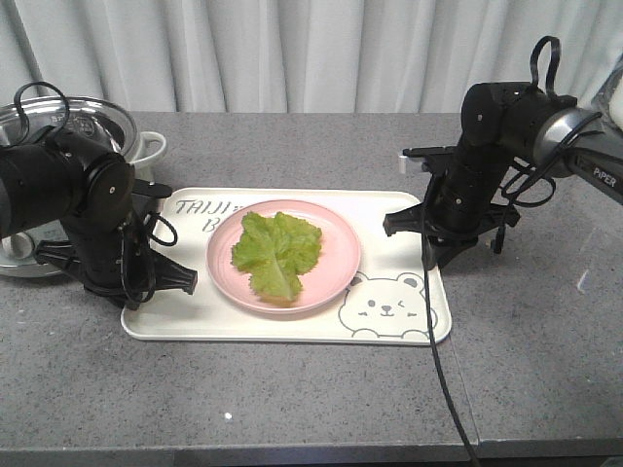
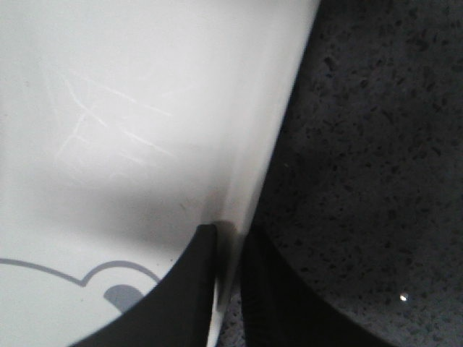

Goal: Transfer vegetables to tray and serve
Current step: 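Close both grippers on the tray edges, then lift the tray with both grippers off the counter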

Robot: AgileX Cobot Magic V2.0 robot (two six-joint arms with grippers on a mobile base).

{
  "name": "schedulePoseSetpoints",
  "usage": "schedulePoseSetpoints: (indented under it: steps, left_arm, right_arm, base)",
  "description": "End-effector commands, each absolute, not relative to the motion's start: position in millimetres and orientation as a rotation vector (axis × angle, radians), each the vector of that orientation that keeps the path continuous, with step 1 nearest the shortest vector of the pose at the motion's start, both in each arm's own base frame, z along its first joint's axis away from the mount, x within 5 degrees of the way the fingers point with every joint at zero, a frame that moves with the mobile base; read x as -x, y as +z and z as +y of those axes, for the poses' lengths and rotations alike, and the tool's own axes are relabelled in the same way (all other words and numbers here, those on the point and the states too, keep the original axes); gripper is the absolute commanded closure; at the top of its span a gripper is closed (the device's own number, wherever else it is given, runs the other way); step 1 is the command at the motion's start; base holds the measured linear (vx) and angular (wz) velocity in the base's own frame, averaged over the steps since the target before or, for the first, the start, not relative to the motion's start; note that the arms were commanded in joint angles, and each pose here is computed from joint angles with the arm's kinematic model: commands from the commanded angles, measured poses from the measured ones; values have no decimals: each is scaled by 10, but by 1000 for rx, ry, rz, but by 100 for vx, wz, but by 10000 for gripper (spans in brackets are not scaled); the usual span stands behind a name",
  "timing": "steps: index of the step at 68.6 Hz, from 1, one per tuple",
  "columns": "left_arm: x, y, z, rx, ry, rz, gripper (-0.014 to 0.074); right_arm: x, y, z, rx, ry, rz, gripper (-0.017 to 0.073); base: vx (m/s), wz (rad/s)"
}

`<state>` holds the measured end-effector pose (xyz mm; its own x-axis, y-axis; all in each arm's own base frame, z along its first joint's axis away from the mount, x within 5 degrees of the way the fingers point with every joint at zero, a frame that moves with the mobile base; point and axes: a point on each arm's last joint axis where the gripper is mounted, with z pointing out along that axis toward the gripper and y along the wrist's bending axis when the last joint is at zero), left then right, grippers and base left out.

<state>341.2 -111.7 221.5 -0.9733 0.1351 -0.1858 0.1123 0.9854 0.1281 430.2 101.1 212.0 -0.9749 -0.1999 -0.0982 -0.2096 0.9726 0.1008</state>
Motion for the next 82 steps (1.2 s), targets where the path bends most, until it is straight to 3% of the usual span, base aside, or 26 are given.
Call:
schedulePoseSetpoints:
  steps: [1, 51, 82]
  left_arm:
    - [-3415, 2407, -1167, -205, 90, 2866, 601]
    - [-3345, 2679, -1266, -241, -120, 2761, 601]
    - [-3294, 2873, -1264, -229, -177, 2680, 601]
  right_arm:
    - [-4244, 2344, 966, 360, 139, 3018, 540]
    - [-4200, 2509, 955, 369, 137, 2977, 537]
    - [-4070, 2921, 890, 370, 86, 2873, 534]
  base:
    - [0, 0]
    - [0, 0]
    - [0, 0]
